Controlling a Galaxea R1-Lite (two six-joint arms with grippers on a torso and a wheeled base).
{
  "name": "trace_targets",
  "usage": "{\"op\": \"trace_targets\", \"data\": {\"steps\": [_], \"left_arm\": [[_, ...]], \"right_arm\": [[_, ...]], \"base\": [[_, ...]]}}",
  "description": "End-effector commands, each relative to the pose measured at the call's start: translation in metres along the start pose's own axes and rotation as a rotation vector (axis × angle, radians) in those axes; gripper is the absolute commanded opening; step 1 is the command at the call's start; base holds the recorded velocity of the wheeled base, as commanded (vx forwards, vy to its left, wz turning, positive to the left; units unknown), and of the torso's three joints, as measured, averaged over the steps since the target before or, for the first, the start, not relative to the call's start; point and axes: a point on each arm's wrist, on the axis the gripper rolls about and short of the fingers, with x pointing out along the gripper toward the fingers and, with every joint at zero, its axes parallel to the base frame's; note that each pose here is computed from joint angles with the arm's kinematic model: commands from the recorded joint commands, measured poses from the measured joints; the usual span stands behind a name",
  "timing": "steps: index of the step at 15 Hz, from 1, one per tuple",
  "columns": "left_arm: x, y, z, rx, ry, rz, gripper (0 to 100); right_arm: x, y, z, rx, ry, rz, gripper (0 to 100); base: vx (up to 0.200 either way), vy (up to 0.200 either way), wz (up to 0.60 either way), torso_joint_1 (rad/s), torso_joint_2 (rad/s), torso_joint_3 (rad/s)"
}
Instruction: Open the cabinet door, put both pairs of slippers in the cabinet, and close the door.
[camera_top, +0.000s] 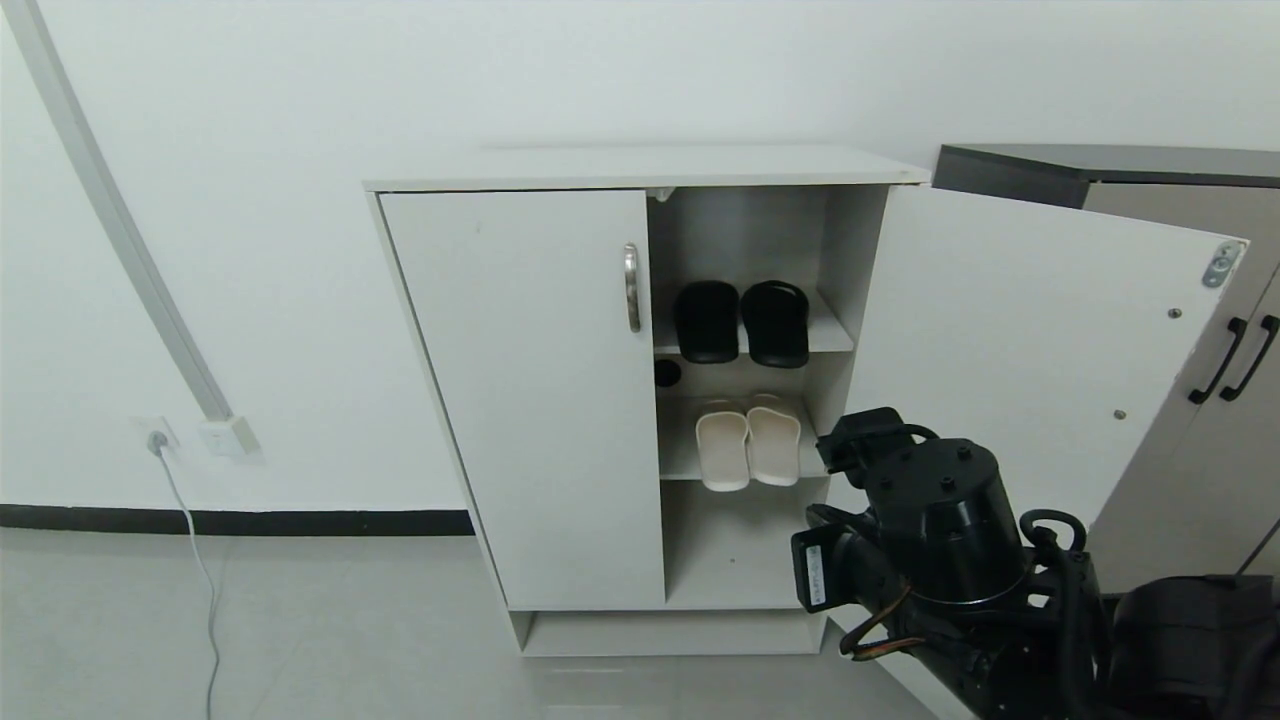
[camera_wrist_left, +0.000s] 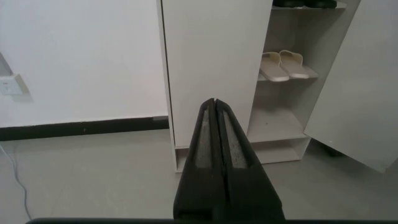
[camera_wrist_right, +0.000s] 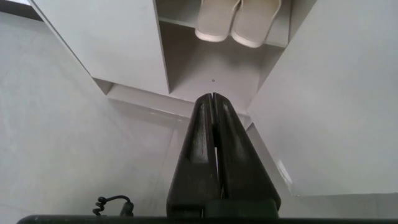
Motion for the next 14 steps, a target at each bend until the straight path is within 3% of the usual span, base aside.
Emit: {"op": "trace_targets", "data": {"steps": [1,5,14], "left_arm": [[0.0001,0.0000,0.0000,0.001,0.001,0.000,0],[0.0001,0.0000,0.0000,0.001,0.001,0.000,0],[0.0001,0.0000,0.0000,0.001,0.001,-0.001,0]], "right_arm": [[0.0011,0.0007,-0.0013,-0.003,0.003,0.000,0],[0.0014,0.0008,-0.0021,-0.002,0.006,0.000,0],[0.0040,0.0019,-0.0046,-0.004,0.008,0.000,0]], "base": [[0.000,0.000,0.00,0.000,0.00,0.000],[0.000,0.000,0.00,0.002,-0.02,-0.032],[0.000,0.000,0.00,0.074,-0.41,-0.328]]}}
